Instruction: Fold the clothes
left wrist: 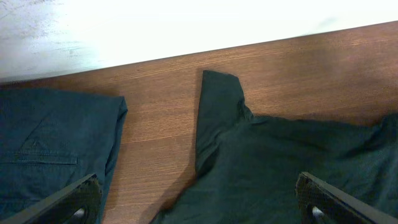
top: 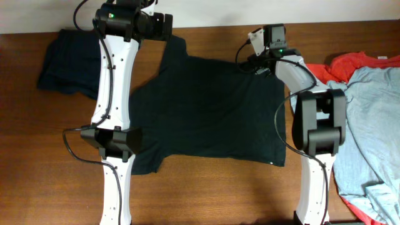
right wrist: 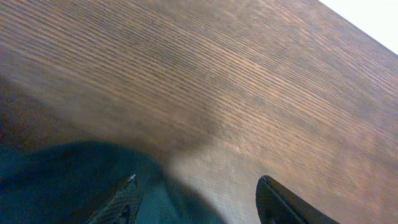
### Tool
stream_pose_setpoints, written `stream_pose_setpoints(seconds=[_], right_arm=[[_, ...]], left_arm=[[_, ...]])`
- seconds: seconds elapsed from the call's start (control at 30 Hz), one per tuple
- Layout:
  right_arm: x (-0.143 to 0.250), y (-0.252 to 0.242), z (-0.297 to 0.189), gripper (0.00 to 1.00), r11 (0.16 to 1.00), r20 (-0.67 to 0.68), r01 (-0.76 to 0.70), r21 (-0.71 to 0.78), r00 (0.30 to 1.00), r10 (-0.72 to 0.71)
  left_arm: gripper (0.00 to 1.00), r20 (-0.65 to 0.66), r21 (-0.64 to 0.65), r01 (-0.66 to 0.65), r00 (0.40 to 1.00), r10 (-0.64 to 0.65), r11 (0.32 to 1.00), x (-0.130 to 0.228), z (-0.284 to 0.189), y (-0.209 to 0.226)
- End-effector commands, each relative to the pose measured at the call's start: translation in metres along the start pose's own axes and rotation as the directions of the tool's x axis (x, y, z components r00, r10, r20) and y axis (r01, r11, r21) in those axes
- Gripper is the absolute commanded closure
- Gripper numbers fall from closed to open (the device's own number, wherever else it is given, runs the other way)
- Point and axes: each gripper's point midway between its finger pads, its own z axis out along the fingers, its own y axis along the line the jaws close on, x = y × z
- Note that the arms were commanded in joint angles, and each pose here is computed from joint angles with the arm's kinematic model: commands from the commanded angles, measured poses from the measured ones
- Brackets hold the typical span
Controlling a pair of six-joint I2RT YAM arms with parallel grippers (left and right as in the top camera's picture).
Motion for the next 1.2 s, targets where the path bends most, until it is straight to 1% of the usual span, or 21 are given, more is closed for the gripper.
stream_pose_setpoints(seconds=[0.0,0.07,0.1,0.13,0.17,0.2,0.23,0.33,0.47,0.8,0.93,1.17], right_arm=[[-0.043,-0.016,-0.061,0.35,0.997,0.114,-0.083,-0.009,0.99,0.083],[-0.035,-0.013,-0.066,0.37,0.993,0.077,-0.116,-0.024,0.99,0.118],[-0.029,-0.01,-0.065,0.46,0.99,0.047,-0.137,-0.034,0.989,0.138],[-0.023,-0.007,-0.065,0.59,0.988,0.023,-0.152,-0.041,0.988,0.153],[-0.015,-0.004,-0.065,0.77,0.984,-0.014,-0.17,-0.05,0.985,0.169],[-0.006,0.0,-0.063,0.89,0.982,-0.048,-0.182,-0.057,0.983,0.18],[0.001,0.003,-0.062,0.96,0.977,-0.077,-0.202,-0.063,0.977,0.197],[0.019,0.012,-0.055,0.96,0.966,-0.146,-0.25,-0.072,0.96,0.237],[0.037,0.019,-0.043,0.96,0.963,-0.195,-0.258,-0.073,0.951,0.24],[0.062,0.019,-0.023,0.96,0.96,-0.257,-0.272,-0.061,0.934,0.248],[0.068,0.014,-0.016,0.96,0.958,-0.264,-0.282,-0.053,0.929,0.259],[0.07,-0.015,-0.013,0.96,0.951,-0.228,-0.31,0.001,0.926,0.302]], left_arm=[[0.01,-0.002,0.009,0.011,1.0,-0.011,1.0,0.001,0.002,-0.002],[0.01,-0.003,0.009,0.011,1.0,-0.011,1.0,0.001,0.002,-0.002],[0.01,-0.003,0.009,0.011,1.0,-0.011,1.0,0.001,0.002,-0.002],[0.01,-0.002,0.009,0.011,1.0,-0.011,1.0,0.001,0.002,-0.002],[0.01,-0.002,0.009,0.011,1.0,-0.011,1.0,0.001,0.002,-0.002],[0.01,-0.002,0.009,0.011,1.0,-0.011,1.0,0.001,0.002,-0.002],[0.01,-0.002,0.009,0.011,1.0,-0.011,1.0,0.001,0.002,-0.002],[0.01,-0.002,0.009,0.011,1.0,-0.011,1.0,0.001,0.002,-0.002],[0.01,-0.003,0.009,0.011,1.0,-0.011,1.0,0.001,0.002,-0.002],[0.01,-0.002,0.009,0.011,1.0,-0.011,1.0,0.001,0.002,-0.002],[0.01,-0.002,0.009,0.011,1.0,-0.011,1.0,0.001,0.002,-0.002],[0.01,-0.002,0.009,0.011,1.0,-0.011,1.0,0.001,0.002,-0.002]])
